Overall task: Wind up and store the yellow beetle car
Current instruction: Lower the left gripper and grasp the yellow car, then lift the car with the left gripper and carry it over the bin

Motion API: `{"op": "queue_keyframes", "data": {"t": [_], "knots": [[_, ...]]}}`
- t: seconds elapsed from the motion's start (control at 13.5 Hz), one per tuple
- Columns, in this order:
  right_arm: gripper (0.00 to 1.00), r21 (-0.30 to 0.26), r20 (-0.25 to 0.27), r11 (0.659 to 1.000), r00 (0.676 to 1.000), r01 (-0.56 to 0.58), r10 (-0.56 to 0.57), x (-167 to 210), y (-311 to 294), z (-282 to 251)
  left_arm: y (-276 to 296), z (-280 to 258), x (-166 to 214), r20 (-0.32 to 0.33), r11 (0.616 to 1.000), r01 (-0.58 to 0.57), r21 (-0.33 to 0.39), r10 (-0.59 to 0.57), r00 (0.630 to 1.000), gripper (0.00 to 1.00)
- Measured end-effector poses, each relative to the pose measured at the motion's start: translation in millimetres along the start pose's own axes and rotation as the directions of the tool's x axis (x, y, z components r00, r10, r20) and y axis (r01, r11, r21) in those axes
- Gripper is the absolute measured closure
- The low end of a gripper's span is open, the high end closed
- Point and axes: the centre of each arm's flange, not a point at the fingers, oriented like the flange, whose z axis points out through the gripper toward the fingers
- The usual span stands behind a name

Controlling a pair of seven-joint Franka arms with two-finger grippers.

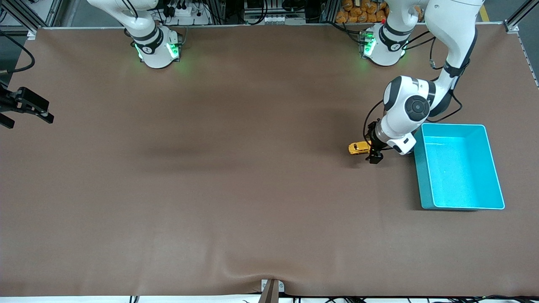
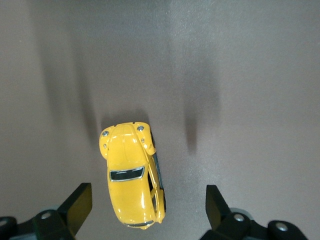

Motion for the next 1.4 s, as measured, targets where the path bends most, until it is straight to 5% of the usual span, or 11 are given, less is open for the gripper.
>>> {"op": "queue_keyframes", "data": {"t": [0.37, 0.74, 1.11, 1.4], "knots": [[0.0, 0.001, 0.006, 1.0, 1.0, 0.0, 0.0, 1.1, 0.1, 3.8, -8.1, 21.8, -19.7, 0.002, 1.0, 0.01, 0.009, -0.01, 1.0, 0.0], [0.0, 0.001, 0.006, 1.0, 1.0, 0.001, -0.001, 1.6, -0.5, 4.2, -7.7, 23.1, -19.2, 0.002, 0.999, 0.043, 0.008, -0.043, 0.999, 0.51], [0.0, 0.001, 0.007, 1.0, 1.0, 0.001, -0.001, 1.7, -0.3, 5.0, 9.0, 5.8, -22.8, -0.016, 0.999, -0.011, -0.049, 0.01, 1.0, 0.51], [0.0, 0.001, 0.007, 1.0, 1.0, 0.001, -0.001, 1.7, -0.3, 5.1, 52.2, -53.6, -21.2, -0.095, 0.988, -0.117, -0.097, 0.107, 0.99, 0.51]]}}
